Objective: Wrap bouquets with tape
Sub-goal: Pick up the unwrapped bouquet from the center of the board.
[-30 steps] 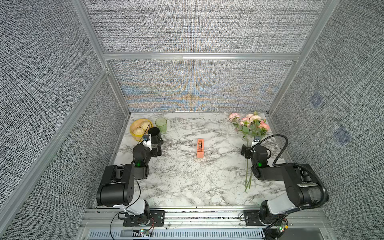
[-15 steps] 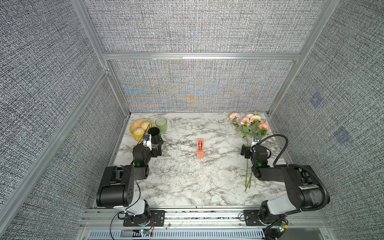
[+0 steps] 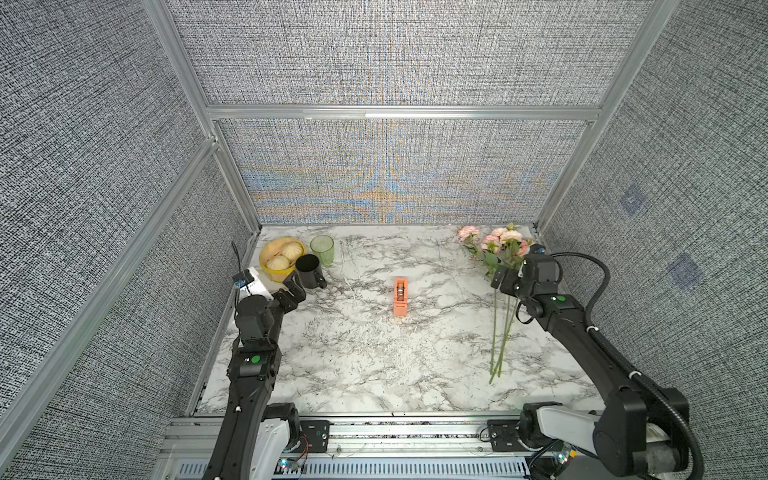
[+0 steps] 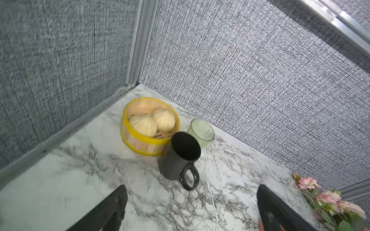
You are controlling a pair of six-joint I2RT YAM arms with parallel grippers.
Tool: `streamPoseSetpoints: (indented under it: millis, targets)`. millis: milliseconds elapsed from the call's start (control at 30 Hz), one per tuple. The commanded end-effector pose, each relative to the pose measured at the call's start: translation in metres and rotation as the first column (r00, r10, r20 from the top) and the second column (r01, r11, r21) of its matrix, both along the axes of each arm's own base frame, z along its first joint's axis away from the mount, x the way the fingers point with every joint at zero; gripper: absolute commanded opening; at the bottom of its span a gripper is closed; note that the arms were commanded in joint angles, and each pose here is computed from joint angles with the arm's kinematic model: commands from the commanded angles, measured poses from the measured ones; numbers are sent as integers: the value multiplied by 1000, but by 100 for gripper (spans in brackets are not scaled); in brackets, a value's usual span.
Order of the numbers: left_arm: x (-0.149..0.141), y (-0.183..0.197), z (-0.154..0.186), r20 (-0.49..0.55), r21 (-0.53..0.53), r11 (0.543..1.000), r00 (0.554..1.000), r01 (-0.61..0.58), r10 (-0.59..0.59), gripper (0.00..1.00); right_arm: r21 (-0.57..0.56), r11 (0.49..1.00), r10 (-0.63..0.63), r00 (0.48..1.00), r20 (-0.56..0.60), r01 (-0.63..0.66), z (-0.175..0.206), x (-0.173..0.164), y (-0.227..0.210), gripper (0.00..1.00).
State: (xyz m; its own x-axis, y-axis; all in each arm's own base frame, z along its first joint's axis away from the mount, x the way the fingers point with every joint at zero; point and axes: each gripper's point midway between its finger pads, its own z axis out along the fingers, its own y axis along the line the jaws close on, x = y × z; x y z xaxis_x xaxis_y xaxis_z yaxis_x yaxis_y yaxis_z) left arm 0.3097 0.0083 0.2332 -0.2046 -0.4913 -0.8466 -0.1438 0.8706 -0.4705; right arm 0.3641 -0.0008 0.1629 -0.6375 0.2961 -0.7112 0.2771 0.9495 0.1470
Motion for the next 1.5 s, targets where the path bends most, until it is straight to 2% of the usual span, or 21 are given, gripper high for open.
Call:
streamPoseSetpoints:
  millis: [0, 133, 200, 300, 567, 733, 833, 933, 1100, 1200, 1333, 1467]
  targets:
    - [-4, -11, -17, -80, -77, 996, 996, 38, -44, 100, 22, 1000, -15, 964, -265, 22, -45, -34, -1, 99]
    - [9, -24, -31, -185, -101, 989, 974, 111, -128, 100, -1, 1000, -16, 925, -379, 16, -69, -24, -10, 99]
    - [19, -36, -38, -206, -100, 977, 957, 187, -204, 100, -13, 1000, -29, 898, -440, 26, -81, -14, -17, 99]
    - [26, -46, -43, -225, -139, 962, 938, 236, -263, 100, 11, 1000, -6, 877, -481, 12, -101, 0, -19, 99]
    - [27, -50, -55, -249, -141, 956, 925, 259, -287, 100, 113, 993, 35, 852, -523, 29, -130, 23, -30, 99]
    - [25, -47, -60, -259, -127, 961, 927, 247, -273, 100, 118, 993, 57, 835, -547, 10, -139, 30, -30, 97]
    - [24, -47, -61, -260, -128, 960, 925, 249, -275, 100, 117, 993, 69, 811, -581, 0, -147, 30, -30, 87]
    - [24, -48, -60, -260, -128, 959, 925, 252, -278, 100, 93, 996, 61, 790, -610, -5, -150, 29, -31, 72]
    - [24, -50, -55, -250, -131, 956, 925, 262, -287, 100, -18, 998, 33, 755, -655, -59, -153, 24, -32, 49]
    - [26, -51, -48, -236, -139, 953, 926, 268, -295, 96, -38, 995, 44, 744, -667, -93, -156, 25, -24, 33]
    - [26, -53, -42, -221, -154, 949, 927, 275, -304, 90, -37, 990, 80, 761, -644, -135, -152, 31, -9, 21]
    - [23, -53, -35, -203, -159, 950, 933, 269, -298, 87, -3, 986, 137, 810, -570, -169, -136, 41, 11, 8]
